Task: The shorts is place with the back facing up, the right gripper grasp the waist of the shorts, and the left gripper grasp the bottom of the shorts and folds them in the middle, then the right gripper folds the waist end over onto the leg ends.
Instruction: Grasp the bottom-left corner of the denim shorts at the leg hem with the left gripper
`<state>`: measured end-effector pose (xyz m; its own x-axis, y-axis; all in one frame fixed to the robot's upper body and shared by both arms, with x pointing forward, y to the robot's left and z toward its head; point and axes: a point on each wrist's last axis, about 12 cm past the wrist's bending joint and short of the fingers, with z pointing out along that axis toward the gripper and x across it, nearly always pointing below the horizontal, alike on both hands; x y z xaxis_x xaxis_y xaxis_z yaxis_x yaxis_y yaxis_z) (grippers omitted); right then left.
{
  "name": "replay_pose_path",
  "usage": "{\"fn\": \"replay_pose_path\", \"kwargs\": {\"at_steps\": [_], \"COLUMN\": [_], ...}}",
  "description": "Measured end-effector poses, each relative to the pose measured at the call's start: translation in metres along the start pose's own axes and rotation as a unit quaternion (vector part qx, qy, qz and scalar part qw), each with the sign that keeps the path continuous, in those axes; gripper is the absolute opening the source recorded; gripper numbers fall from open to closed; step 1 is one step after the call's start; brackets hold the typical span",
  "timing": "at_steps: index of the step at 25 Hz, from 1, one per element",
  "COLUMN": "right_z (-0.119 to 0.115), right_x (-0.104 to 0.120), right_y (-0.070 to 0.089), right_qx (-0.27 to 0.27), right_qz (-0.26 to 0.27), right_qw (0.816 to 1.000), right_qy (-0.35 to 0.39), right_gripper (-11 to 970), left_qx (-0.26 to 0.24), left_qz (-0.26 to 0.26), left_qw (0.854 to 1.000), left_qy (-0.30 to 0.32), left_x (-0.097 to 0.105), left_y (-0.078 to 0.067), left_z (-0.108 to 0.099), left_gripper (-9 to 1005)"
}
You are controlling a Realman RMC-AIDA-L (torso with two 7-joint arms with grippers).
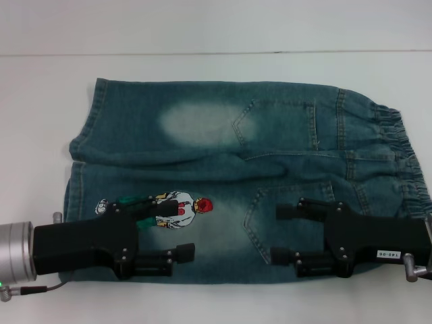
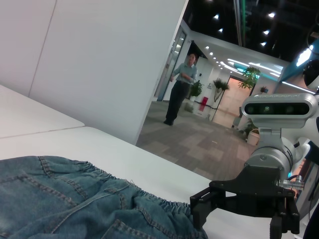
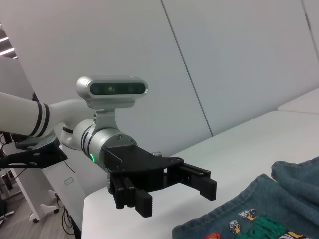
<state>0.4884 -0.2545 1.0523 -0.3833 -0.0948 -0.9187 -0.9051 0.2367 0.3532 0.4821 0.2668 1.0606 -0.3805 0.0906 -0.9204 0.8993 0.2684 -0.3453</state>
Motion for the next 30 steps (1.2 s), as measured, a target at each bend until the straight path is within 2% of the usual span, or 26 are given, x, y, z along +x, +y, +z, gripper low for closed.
{"fn": "replay_pose_path", "kwargs": {"at_steps": [12, 16, 19, 25, 30], "right_z": [0.0, 0.0, 0.0, -0.001, -0.001], "right_x": [0.0, 0.0, 0.001, 0.001, 0.001], "right_y": [0.0, 0.0, 0.0, 0.0, 0.0], "right_qx": [0.002, 0.003, 0.003, 0.003, 0.003], "right_qz": [0.001, 0.003, 0.006, 0.006, 0.006], "right_qw": [1.0, 1.0, 1.0, 1.0, 1.0], "right_qy": [0.0, 0.0, 0.0, 0.0, 0.001], "right_gripper": [911, 911, 911, 911, 910], "left_qx": [-0.016, -0.055, -0.079, -0.134, -0.176], "left_qz": [-0.012, -0.048, -0.083, -0.157, -0.186], "left_qw": [1.0, 0.996, 0.992, 0.978, 0.967], "left_qy": [-0.014, -0.049, -0.056, -0.009, 0.015], "left_x": [0.002, 0.006, 0.012, 0.026, 0.034], "left_y": [-0.001, -0.003, -0.011, -0.023, -0.026], "left_z": [-0.006, -0.03, -0.052, -0.087, -0.105], "left_gripper": [914, 914, 915, 915, 915]}}
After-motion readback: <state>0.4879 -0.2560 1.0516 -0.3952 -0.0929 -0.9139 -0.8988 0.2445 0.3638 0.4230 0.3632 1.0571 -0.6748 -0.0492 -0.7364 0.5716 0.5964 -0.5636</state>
